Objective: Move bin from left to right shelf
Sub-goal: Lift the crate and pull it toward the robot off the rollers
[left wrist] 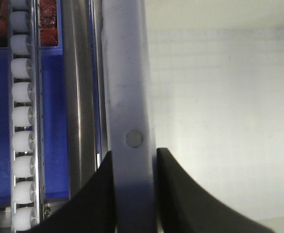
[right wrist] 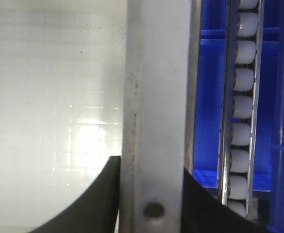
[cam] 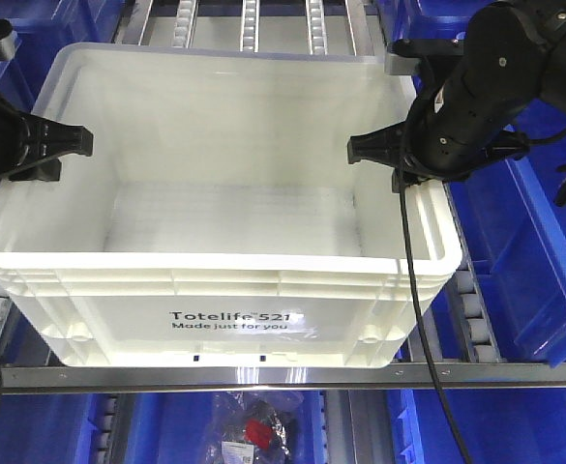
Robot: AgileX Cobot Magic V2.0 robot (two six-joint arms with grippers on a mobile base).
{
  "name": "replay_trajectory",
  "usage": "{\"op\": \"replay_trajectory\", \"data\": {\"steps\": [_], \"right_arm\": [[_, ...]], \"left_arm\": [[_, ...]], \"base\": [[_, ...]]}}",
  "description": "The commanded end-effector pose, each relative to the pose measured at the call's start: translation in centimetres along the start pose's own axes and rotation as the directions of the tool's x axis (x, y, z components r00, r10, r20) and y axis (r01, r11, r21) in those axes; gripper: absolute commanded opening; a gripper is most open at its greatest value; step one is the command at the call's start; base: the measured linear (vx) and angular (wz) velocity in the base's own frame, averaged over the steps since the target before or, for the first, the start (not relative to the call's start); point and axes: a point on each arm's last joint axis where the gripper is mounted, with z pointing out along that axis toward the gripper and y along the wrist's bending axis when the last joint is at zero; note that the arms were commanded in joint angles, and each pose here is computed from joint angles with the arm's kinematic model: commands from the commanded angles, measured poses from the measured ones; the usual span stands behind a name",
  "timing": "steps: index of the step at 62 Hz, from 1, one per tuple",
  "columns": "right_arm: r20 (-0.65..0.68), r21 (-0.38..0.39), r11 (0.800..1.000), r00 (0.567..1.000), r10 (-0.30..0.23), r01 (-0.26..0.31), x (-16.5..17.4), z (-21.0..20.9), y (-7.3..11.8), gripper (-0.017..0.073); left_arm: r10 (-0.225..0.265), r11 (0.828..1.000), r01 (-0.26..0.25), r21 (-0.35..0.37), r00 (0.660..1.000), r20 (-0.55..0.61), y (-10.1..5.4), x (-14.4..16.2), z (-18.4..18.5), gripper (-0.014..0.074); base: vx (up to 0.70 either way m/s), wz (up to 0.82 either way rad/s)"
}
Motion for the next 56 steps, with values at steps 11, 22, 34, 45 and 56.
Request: {"op": "replay_trajectory", "data": {"steps": [11,22,34,45,56], "right_arm": [[0.206,0.009,1.0,0.978,-0.022,0.021,-1.1,-5.0,-1.0,0.0022],[0.236,0.0,1.0,0.971,-0.017,0.018,-1.0,-6.4,-1.2,0.0022],[0.25,-0.005,1.0,0.968,-0.012,0.014,-0.7,-7.3,-1.4,0.0022],[0.254,-0.005,1.0,0.967,-0.012,0.014,-0.7,-7.5,-1.4,0.0022],[0.254,-0.006,1.0,0.967,-0.011,0.013,-0.7,-7.5,-1.4,0.0022]], "left_arm": [[0.016,1.0,-0.02,0.018,0.975,0.222,0.1,-1.3,-4.7,-0.0008],[-0.002,0.999,-0.009,0.044,0.972,0.237,-0.1,-1.2,-5.3,-0.0008],[-0.002,0.999,-0.008,0.044,0.972,0.235,0.0,-1.2,-5.3,-0.0007],[-0.014,0.998,0.0,0.06,0.973,0.232,-0.2,-1.1,-5.3,-0.0007],[-0.015,0.998,0.0,0.061,0.973,0.232,-0.2,-1.1,-5.4,-0.0007]], "base": [[0.0,0.0],[0.0,0.0],[0.0,0.0],[0.0,0.0],[0.0,0.0]]}}
